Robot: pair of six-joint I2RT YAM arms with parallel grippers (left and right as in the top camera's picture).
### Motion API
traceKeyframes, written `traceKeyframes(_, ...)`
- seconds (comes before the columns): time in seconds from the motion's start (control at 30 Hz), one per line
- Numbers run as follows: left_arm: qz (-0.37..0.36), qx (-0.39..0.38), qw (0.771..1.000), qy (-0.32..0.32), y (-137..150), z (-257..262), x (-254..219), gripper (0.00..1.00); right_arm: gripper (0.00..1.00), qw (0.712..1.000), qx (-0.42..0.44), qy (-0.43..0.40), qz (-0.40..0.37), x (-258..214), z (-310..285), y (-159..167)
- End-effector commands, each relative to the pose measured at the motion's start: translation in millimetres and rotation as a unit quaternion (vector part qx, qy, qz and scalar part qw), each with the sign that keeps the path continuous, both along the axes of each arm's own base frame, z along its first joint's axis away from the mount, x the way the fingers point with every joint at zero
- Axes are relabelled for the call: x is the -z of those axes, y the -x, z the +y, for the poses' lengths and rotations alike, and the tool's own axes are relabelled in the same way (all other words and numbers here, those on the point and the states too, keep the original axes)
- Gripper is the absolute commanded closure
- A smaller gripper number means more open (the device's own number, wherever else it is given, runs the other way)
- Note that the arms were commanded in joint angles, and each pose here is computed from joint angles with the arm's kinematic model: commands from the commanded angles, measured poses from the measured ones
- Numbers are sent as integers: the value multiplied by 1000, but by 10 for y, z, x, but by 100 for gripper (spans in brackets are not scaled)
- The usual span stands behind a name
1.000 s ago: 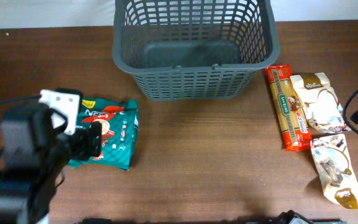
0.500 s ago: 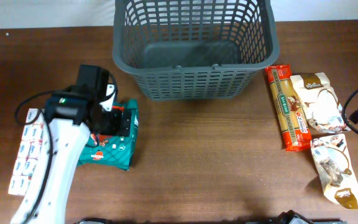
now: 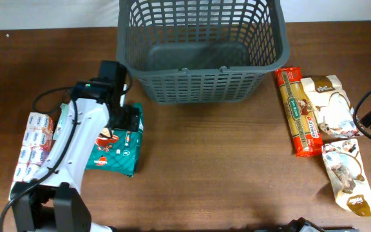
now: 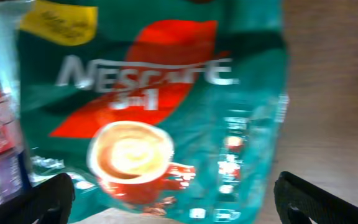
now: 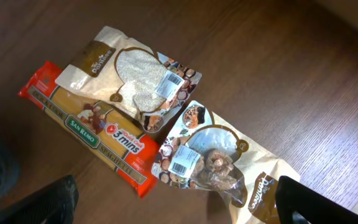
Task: Pack container
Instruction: 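Close the left gripper on the Nescafé bag and lift it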
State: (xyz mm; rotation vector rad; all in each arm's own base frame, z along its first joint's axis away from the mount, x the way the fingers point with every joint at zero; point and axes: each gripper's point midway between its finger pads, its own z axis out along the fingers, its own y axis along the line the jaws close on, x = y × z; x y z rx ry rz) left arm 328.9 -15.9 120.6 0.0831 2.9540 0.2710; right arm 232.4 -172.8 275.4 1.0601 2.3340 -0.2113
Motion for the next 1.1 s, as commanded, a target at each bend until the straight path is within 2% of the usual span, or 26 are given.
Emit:
traceKeyframes(0.0,8,36,999,39,39,-398,75,1,1,1000,-1,-4,-7,-22,9,-6)
traceKeyframes(0.27,-17,31,999,32,39,-792,109,1,1,1000,-1,-4,-7,-20,11,-4)
traceKeyframes(0.57,22,6,998,-59,250,-459,476,1,1,1000,-1,-5,-7,-19,12,-5)
traceKeyframes(0.8,46,1,996,-80,465,-338,743,1,1,1000,-2,-6,-8,-20,18,-10)
traceKeyframes(1.07,36,0,989,-147,543,-81,862,1,1,1000,-9,-13,-13,-19,48,-31)
